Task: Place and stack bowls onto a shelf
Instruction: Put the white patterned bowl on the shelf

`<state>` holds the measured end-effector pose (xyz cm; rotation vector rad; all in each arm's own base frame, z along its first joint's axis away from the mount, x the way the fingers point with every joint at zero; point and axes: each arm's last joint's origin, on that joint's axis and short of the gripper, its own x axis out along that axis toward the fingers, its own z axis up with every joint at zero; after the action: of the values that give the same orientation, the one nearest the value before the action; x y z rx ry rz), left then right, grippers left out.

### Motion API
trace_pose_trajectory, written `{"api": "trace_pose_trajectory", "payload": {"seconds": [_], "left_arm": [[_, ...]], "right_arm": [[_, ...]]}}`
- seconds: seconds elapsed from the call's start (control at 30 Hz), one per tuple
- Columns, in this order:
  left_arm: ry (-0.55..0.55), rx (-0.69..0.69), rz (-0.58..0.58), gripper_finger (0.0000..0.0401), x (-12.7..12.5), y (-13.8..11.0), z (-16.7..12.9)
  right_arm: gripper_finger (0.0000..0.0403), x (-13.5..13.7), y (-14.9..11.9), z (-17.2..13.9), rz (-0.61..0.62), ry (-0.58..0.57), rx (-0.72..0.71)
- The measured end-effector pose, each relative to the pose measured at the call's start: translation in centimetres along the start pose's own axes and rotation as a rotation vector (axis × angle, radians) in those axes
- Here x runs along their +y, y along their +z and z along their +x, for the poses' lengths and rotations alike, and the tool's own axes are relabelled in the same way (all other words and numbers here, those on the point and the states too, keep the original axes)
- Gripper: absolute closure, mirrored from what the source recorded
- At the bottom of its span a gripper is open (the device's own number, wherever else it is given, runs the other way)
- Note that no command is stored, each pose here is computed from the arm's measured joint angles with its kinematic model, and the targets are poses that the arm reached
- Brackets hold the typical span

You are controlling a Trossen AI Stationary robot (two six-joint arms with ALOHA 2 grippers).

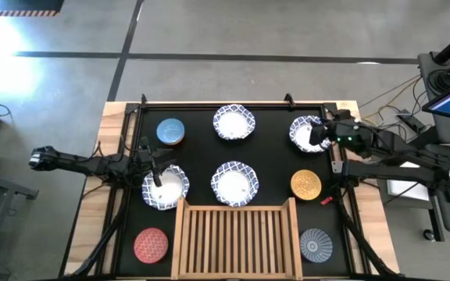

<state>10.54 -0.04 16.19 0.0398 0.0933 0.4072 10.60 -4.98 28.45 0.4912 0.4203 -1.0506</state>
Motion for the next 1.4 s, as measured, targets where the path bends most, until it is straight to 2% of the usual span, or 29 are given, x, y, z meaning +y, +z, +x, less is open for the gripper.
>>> {"api": "trace_pose_trajectory", "payload": {"seconds": [0.33,0.53,0.73,1.4], "left_arm": [[0.000,0.000,0.000,0.0225,0.0,0.0,0.0],[0.000,0.000,0.000,0.0225,0.0,0.0,0.0],[0.000,0.000,0.000,0.0225,0.0,0.0,0.0],[0.000,0.000,0.000,0.0225,0.0,0.0,0.0]], "right_arm": [[0.0193,0.5,0.3,1.8,0.051,-0.016,0.228],[0.0193,0.2,0.5,3.8,0.040,-0.081,0.304],[0.0193,0.1,0.3,5.9,0.037,-0.049,0.447],[0.0193,1.2,-2.0,11.4,-0.097,-0.109,0.725]]}}
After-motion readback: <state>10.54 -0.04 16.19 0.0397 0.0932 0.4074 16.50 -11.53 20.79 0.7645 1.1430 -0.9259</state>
